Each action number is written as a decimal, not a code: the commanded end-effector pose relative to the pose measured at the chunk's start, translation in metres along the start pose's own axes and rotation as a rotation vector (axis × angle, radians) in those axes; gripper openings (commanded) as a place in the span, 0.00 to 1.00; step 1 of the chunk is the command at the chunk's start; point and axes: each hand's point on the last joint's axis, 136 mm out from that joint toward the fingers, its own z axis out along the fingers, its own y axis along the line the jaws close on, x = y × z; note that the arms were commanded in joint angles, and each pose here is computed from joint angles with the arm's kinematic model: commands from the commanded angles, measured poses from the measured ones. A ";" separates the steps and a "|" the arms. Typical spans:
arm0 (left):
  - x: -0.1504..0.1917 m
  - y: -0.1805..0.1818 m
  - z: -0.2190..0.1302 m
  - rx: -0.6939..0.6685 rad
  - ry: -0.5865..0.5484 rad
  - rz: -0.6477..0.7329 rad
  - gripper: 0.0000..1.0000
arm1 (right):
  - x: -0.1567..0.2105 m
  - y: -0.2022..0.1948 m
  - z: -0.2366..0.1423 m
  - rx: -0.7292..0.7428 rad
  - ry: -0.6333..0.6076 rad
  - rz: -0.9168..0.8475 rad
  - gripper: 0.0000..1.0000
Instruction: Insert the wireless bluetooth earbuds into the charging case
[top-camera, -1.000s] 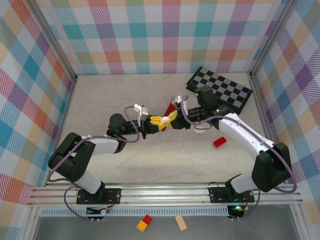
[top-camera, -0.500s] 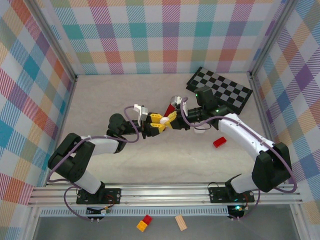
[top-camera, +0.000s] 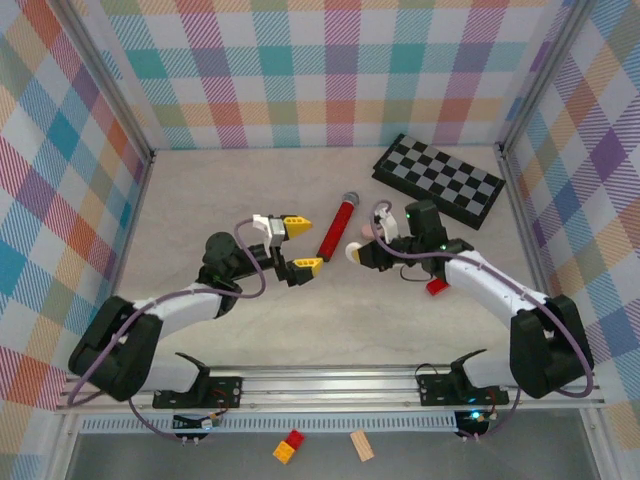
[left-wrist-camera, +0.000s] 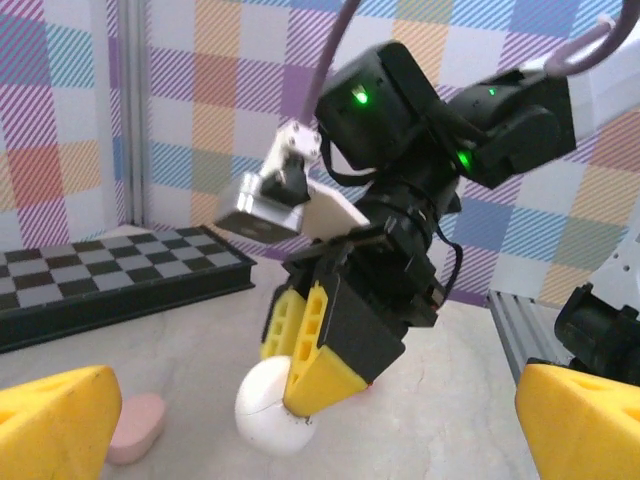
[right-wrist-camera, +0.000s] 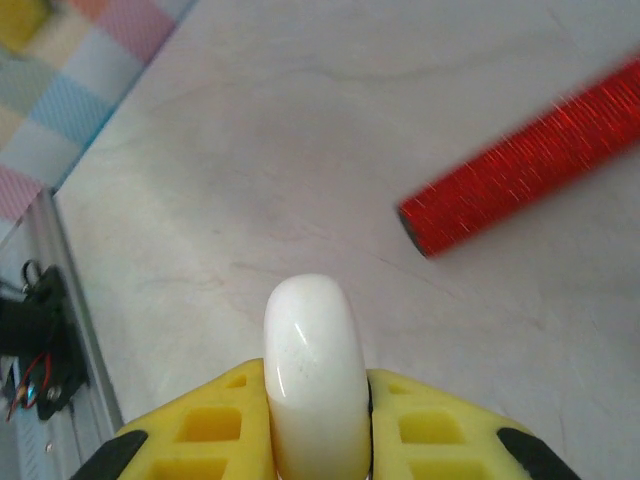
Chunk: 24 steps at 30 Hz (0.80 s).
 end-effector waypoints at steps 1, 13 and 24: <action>0.026 -0.005 -0.003 -0.032 0.172 0.070 1.00 | -0.006 -0.025 -0.004 0.100 -0.116 0.186 0.21; 0.073 -0.032 0.008 0.028 0.463 0.162 1.00 | 0.031 -0.063 0.033 0.128 -0.081 0.413 0.21; 0.070 -0.027 0.011 -0.001 0.470 0.122 1.00 | 0.033 -0.090 0.066 0.168 -0.032 0.385 0.34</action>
